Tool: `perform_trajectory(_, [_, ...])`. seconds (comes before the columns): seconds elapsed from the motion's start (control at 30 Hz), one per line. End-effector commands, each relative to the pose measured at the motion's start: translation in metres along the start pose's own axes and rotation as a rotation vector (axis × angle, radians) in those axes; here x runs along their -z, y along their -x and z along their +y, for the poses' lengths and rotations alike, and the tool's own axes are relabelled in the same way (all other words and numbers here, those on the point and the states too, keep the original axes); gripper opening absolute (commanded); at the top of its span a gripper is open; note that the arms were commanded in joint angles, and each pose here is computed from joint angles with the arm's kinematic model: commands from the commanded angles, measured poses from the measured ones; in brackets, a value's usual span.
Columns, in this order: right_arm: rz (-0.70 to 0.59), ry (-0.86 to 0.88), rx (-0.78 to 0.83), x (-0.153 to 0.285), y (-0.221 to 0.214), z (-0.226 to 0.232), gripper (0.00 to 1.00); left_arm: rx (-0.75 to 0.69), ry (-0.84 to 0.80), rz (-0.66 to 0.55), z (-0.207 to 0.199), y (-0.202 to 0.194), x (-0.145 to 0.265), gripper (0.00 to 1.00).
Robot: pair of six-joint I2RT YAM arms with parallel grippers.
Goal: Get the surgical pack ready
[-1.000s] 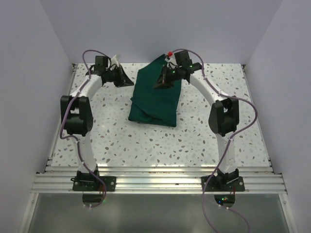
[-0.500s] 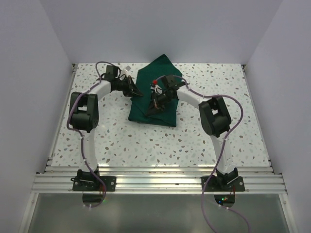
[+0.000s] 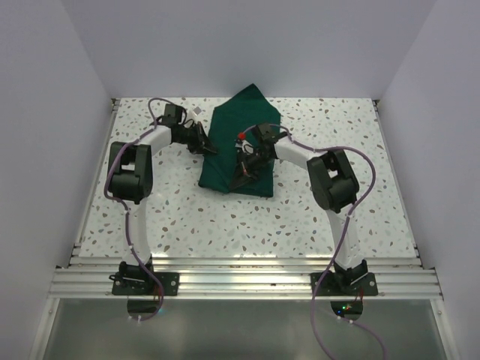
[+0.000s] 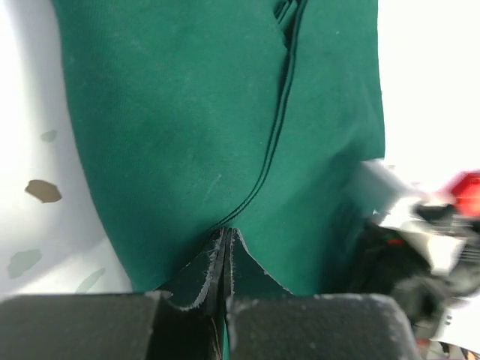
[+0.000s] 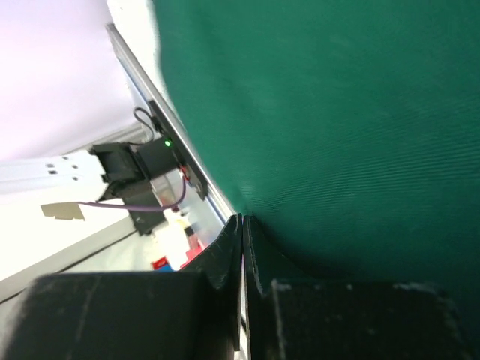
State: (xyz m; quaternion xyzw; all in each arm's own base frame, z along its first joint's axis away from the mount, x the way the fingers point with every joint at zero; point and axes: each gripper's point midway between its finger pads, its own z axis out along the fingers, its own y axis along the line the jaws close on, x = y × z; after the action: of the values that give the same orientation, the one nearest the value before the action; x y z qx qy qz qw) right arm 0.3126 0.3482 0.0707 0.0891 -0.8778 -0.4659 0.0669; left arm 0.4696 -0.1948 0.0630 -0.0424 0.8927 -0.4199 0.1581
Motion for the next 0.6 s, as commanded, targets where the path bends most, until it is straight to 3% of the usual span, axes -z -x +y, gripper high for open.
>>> perform_trajectory(0.0, [-0.155, 0.039, 0.147, 0.049, 0.028, 0.065, 0.00, -0.099, 0.030, -0.063, -0.019, 0.019, 0.024, 0.00])
perform_trajectory(0.13, [-0.297, 0.027, 0.158, 0.083, 0.052, 0.078, 0.04, -0.132, 0.048, -0.106, -0.028, 0.030, 0.033, 0.00])
perform_trajectory(0.17, [-0.331, 0.018, 0.158, 0.091, 0.058, 0.077, 0.09, -0.143, 0.048, -0.129, -0.030, 0.036, 0.035, 0.00])
perform_trajectory(0.23, [-0.424, -0.026, 0.127, 0.116, 0.075, 0.066, 0.16, -0.147, 0.066, -0.170, -0.031, 0.047, 0.038, 0.03])
perform_trajectory(0.33, [-0.600, -0.122, 0.093, 0.152, 0.106, 0.043, 0.19, -0.179, 0.065, -0.265, -0.034, 0.070, 0.038, 0.09])
perform_trajectory(0.37, [-0.667, -0.189, 0.074, 0.165, 0.118, 0.031, 0.30, -0.179, 0.057, -0.303, -0.034, 0.081, 0.037, 0.10])
perform_trajectory(0.43, [-0.719, -0.248, 0.037, 0.176, 0.133, 0.015, 0.36, -0.197, 0.026, -0.344, -0.041, 0.095, 0.037, 0.12])
perform_trajectory(0.57, [-0.723, -0.230, -0.012, 0.171, 0.161, -0.005, 0.35, -0.299, -0.120, -0.455, -0.069, 0.130, 0.032, 0.13])
